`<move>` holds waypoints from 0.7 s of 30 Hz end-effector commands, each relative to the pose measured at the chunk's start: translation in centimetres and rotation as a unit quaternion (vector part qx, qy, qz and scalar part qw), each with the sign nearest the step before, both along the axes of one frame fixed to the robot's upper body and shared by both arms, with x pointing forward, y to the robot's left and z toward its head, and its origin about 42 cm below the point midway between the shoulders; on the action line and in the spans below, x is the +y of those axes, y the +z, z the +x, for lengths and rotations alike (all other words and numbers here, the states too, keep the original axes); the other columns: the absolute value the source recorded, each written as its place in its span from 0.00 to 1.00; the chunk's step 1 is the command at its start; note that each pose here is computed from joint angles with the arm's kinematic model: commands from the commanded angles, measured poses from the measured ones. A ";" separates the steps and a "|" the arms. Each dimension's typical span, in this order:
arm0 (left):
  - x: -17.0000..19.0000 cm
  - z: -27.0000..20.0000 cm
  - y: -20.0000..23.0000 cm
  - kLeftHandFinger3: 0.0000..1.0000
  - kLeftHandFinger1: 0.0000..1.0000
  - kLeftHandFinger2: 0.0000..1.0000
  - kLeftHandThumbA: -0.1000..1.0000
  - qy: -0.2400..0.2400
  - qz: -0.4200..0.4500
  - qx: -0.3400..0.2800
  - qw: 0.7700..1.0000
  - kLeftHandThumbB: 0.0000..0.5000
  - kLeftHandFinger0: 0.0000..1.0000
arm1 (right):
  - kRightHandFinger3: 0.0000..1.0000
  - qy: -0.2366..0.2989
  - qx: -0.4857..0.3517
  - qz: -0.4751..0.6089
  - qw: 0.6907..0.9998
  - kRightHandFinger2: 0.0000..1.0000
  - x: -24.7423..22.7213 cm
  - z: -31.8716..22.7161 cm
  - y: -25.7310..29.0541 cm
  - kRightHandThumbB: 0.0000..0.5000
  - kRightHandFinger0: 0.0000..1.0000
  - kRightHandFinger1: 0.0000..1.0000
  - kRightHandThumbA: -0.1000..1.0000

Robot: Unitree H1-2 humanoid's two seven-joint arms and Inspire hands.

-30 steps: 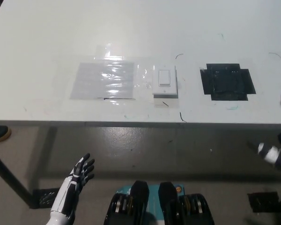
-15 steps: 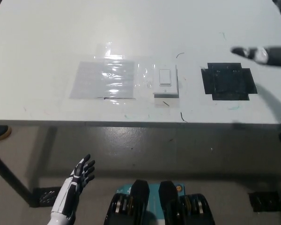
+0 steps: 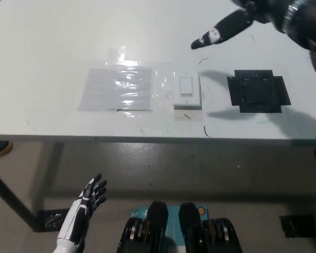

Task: A white switch is kept at the centre of the table close to the robot and the robot uses its right hand to press it to turn it on

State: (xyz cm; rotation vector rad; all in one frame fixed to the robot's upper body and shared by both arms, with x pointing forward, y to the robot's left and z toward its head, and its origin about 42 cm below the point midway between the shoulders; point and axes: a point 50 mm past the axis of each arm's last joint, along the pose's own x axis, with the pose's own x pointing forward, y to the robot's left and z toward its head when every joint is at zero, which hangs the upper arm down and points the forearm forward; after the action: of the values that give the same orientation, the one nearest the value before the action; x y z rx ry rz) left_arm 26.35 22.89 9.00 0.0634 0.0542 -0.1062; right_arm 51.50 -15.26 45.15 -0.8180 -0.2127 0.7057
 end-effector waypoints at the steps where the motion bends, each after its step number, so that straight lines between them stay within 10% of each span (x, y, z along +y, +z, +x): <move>1: 0.1 0.5 1.4 1.00 1.00 1.00 1.00 -0.016 0.000 -0.040 0.999 0.05 1.00 | 1.00 0.016 0.036 -0.128 0.991 1.00 4.2 0.6 5.5 0.61 1.00 1.00 1.00; 21: 0.1 0.4 1.7 1.00 1.00 1.00 1.00 -0.008 0.001 -0.039 0.999 0.00 1.00 | 1.00 0.020 0.067 -0.303 0.950 1.00 8.0 1.6 -2.4 0.63 1.00 1.00 1.00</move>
State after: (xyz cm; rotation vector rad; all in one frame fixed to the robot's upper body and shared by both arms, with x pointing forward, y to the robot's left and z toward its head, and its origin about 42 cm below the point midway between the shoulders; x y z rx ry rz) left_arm 26.50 22.91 9.24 0.0653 0.0449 -0.1098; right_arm 52.95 -7.57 41.55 -1.2493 0.1402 0.8925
